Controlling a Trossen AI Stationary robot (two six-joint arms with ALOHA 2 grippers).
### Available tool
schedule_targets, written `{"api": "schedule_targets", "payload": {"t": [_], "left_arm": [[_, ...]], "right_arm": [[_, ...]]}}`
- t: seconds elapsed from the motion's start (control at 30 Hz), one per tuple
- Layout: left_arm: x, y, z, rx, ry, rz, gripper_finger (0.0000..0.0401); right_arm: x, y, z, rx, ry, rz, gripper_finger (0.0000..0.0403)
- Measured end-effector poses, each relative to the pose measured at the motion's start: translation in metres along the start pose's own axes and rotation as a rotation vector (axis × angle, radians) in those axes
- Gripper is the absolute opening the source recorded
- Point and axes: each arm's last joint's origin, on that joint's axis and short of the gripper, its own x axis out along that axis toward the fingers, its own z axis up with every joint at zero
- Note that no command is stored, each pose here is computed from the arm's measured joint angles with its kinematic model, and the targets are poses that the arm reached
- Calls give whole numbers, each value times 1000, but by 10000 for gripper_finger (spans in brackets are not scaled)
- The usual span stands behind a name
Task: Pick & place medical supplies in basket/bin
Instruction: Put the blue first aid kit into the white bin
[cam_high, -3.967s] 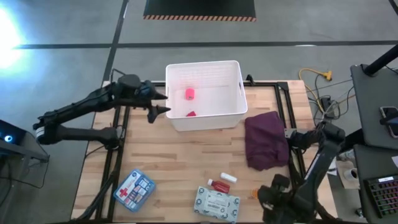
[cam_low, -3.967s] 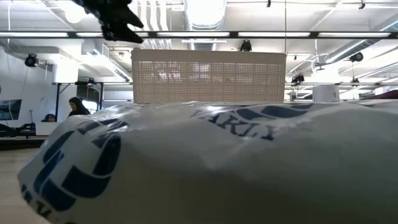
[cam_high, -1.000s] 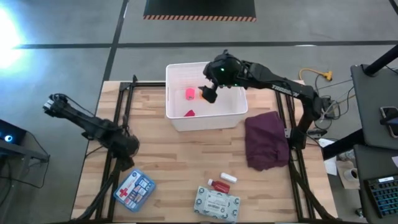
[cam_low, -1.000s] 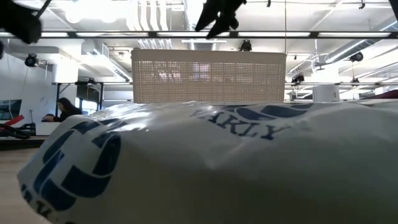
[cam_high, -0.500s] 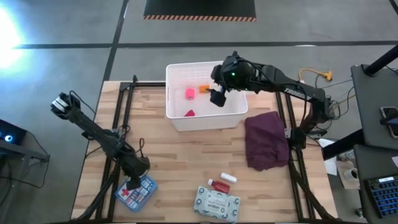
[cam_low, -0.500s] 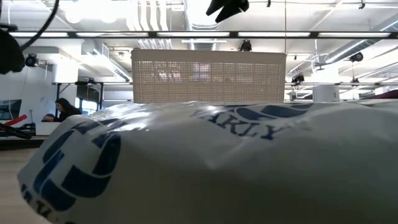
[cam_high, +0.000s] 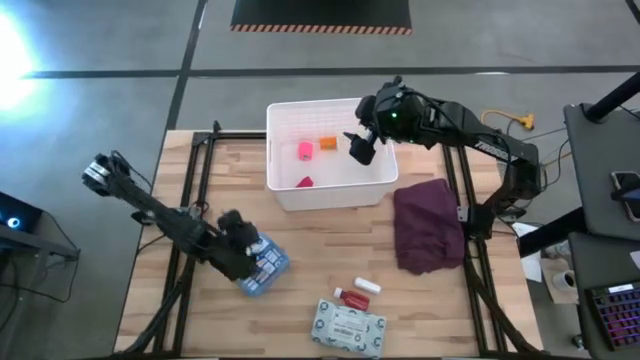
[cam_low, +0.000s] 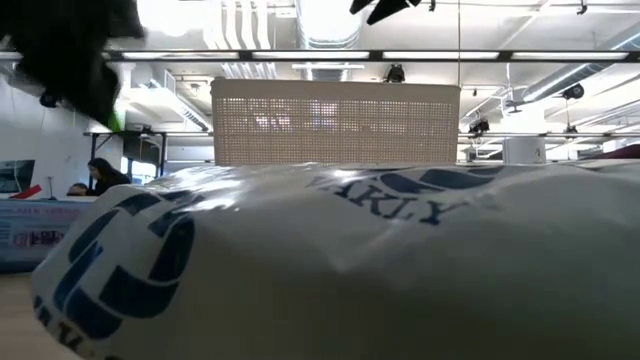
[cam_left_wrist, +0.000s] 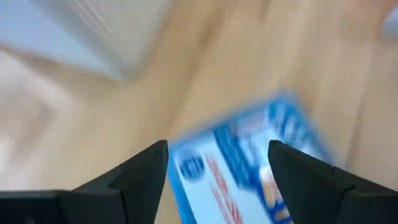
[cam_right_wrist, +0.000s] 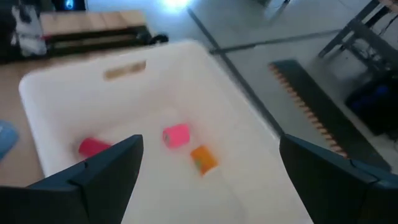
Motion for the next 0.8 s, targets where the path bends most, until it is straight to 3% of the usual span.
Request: {"api": "schedule_targets", "payload": {"t": [0.17, 0.27, 0.4, 0.6, 0.8], "left_arm": [[-26, 18, 3, 23, 67, 48, 261], [-33, 36, -7, -71, 156, 113, 261], [-25, 46, -26, -242, 248, 99, 261], [-8, 56, -50, -408, 258, 93, 261], [5, 59, -66, -410, 285, -10, 261]], "right_arm": [[-8, 10, -18, 7, 139, 104, 368], [-14, 23, -33, 34, 275, 180, 368], [-31, 48, -49, 66, 423, 264, 368], [-64, 73, -57, 335, 559, 536, 368], [-42, 113, -78, 427, 653, 571, 350]]}}
